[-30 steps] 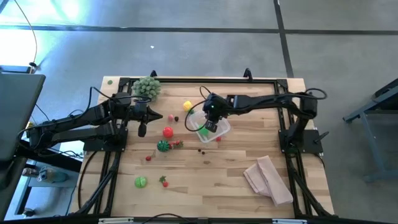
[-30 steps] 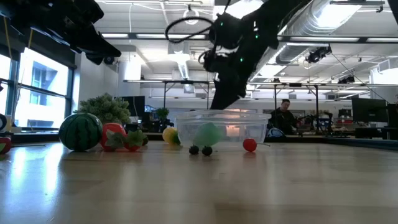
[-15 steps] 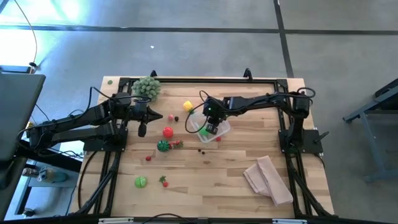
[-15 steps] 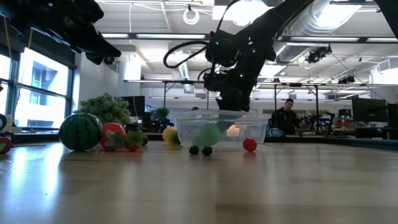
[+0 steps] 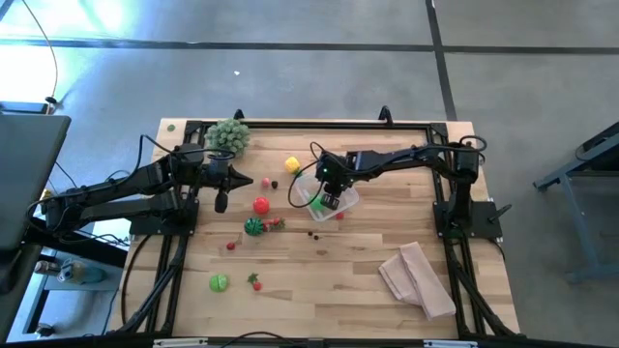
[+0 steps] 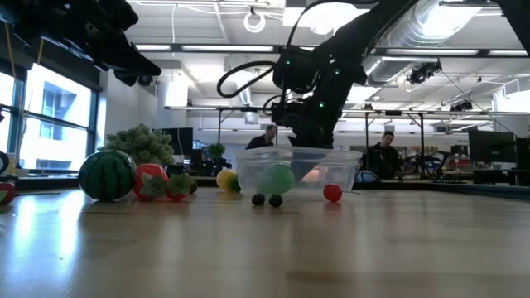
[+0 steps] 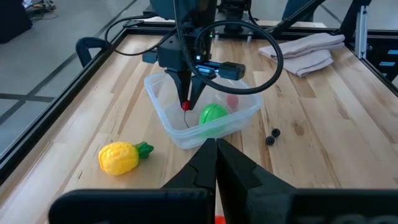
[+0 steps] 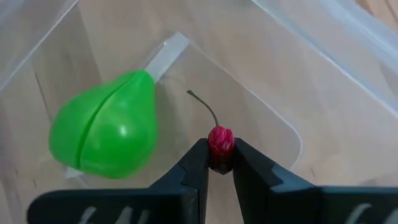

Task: Pick and placing Produce into tupperware
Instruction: Put the red cherry into the transparent bin

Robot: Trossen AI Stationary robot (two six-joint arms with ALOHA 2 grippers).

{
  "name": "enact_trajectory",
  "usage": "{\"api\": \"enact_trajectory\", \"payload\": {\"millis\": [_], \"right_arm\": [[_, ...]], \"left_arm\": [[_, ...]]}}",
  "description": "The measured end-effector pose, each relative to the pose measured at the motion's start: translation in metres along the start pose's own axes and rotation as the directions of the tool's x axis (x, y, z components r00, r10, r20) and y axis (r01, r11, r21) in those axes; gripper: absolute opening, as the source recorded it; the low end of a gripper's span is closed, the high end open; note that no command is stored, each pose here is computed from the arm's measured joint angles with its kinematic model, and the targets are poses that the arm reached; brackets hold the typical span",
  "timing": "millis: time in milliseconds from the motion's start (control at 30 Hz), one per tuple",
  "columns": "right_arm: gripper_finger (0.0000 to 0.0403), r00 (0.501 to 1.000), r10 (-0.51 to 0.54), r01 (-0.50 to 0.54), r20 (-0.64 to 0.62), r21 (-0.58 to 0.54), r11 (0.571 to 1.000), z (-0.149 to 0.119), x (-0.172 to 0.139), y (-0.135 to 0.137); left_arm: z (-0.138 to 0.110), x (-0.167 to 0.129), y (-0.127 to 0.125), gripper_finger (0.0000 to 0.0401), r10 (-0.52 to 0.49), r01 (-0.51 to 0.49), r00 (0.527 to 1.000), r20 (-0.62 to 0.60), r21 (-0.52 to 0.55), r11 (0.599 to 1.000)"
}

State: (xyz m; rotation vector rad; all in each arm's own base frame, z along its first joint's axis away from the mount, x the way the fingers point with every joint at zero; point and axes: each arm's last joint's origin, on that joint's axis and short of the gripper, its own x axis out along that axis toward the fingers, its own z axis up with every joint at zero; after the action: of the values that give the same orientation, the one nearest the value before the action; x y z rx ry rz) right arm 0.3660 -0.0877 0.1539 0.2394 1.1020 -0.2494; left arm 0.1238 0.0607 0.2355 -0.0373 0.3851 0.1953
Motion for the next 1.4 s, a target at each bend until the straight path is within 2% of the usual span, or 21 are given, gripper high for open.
{"api": "enact_trajectory", "payload": {"millis": [433,733,967,1133,1267,1400], "right_arm": [[0.0124,1.0,-0.013,0.013,0.022,-0.001,1.0,0.002,0.0,0.0],[0.0135,0.998,-0.043,0.044,0.036,-0.034,0.998,0.017,-0.017,0.005],[0.0135,0.991,-0.109,0.117,0.084,-0.098,0.988,0.031,-0.056,0.028],[0.0135,0.965,-0.156,0.19,0.211,-0.151,0.97,0.028,-0.103,0.053],[0.0135,0.926,-0.206,0.26,0.315,-0.138,0.956,0.009,-0.142,0.077],[0.0135,0.875,-0.259,0.315,0.41,-0.074,0.946,-0.021,-0.17,0.102]], "left_arm": [[0.0,0.0,0.0,0.0001,0.0,0.0,1.0,0.0,0.0,1.0],[0.0,0.0,0.0,0.0001,0.0,0.0,1.0,0.0,0.0,1.0],[0.0,0.0,0.0,0.0001,0.0,0.0,1.0,0.0,0.0,1.0],[0.0,0.0,0.0,0.0001,0.0,0.0,1.0,0.0,0.0,1.0],[0.0,0.0,0.0,0.0001,0.0,0.0,1.0,0.0,0.0,1.0],[0.0,0.0,0.0,0.0001,0.0,0.0,1.0,0.0,0.0,1.0]]}}
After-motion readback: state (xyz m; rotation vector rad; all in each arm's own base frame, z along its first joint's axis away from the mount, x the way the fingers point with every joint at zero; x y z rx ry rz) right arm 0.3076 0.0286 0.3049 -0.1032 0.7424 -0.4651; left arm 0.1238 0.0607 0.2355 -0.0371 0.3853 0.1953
